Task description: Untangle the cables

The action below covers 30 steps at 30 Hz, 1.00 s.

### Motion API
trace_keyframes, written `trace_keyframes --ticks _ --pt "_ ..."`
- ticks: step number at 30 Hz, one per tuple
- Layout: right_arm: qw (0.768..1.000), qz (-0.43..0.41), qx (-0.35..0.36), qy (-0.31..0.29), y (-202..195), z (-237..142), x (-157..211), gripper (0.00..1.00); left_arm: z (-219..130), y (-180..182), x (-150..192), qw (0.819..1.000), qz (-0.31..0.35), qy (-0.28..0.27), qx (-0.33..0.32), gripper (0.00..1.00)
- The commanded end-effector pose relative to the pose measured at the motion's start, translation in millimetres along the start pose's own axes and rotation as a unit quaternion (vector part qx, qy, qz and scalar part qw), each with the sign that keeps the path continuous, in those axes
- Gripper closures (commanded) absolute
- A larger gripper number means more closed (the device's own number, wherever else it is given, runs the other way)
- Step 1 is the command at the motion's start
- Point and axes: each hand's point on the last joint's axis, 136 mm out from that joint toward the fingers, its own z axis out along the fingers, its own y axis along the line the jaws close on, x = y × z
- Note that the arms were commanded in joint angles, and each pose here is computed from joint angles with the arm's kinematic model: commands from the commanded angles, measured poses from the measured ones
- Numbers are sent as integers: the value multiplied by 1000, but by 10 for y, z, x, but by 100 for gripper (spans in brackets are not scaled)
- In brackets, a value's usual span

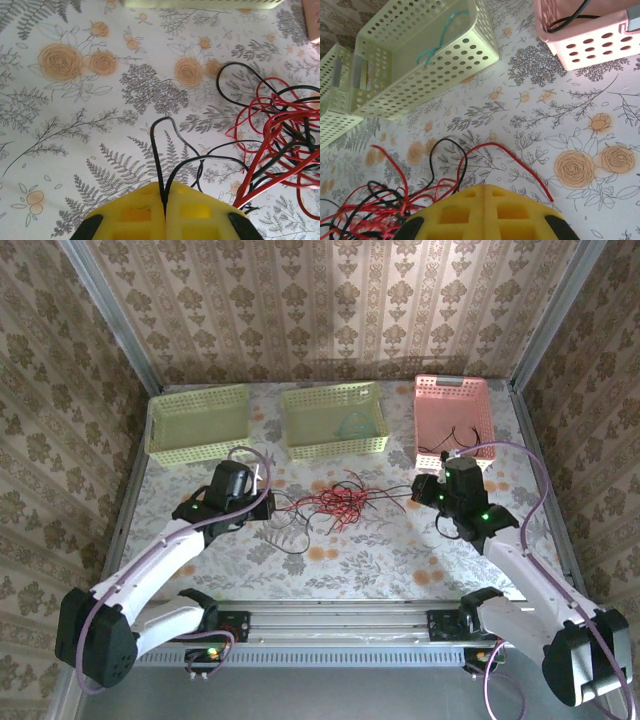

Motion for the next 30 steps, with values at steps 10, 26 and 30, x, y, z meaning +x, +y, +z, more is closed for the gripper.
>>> trace_keyframes --ticks 10,26,30 --pt "997 -2 55 -57 -201 -402 -417 100 -351 495 -218 990 -91 -77 -74 100" --pt "998 -40 -45 3 149 -201 -91 94 -981 -85 -834 985 -64 -129 91 100" --pt "976 -173 -128 37 908 -230 224 67 -944 -388 -825 983 -14 -117 142 100"
